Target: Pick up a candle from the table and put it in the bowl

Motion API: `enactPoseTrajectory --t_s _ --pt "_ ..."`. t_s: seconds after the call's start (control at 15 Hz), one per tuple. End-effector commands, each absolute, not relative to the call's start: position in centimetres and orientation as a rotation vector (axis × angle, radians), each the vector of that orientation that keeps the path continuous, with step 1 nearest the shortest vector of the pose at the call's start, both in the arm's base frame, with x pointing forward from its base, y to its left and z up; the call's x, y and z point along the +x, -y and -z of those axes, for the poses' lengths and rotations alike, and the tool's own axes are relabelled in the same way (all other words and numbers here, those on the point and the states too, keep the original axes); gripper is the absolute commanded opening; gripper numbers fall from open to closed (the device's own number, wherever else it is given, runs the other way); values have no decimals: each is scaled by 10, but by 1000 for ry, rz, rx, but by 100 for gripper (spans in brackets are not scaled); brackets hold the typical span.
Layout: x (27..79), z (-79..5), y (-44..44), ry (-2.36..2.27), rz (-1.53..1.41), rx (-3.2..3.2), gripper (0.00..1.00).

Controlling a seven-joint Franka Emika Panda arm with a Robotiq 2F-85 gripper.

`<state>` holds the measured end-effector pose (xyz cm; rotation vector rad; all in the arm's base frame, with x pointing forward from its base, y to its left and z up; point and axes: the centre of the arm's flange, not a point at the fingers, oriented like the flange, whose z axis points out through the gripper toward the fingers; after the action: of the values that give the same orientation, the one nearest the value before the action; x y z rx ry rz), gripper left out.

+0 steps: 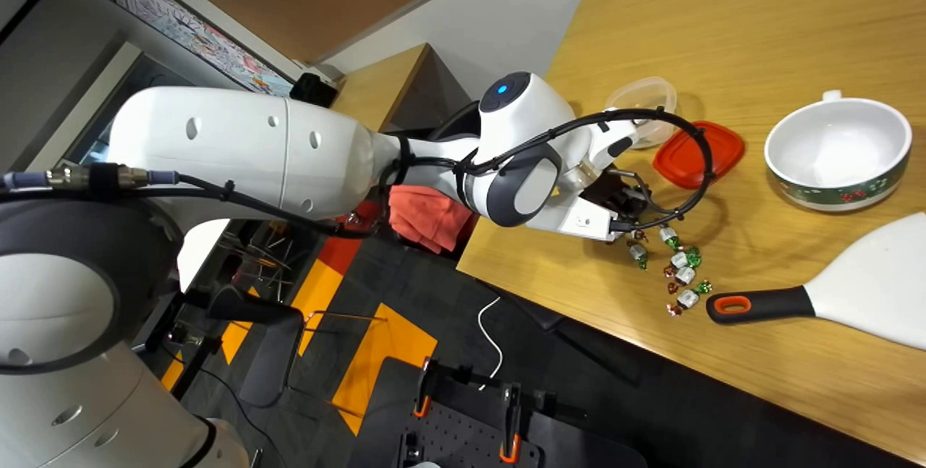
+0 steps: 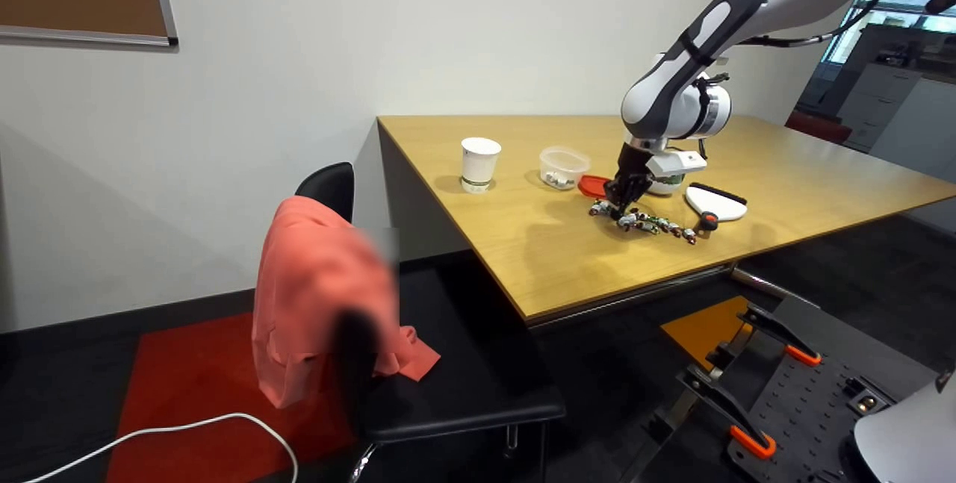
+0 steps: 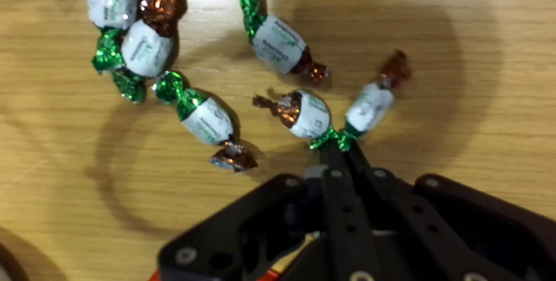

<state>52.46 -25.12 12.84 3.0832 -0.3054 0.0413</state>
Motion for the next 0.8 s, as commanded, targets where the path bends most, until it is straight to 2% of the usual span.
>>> enactPoseTrajectory --t_s 0.0,0.33,0.73 --pt "517 -152 242 313 -58 3102 0" --pt "518 -193 229 450 -159 3112 0" --pt "548 -230 234 779 -330 3074 0"
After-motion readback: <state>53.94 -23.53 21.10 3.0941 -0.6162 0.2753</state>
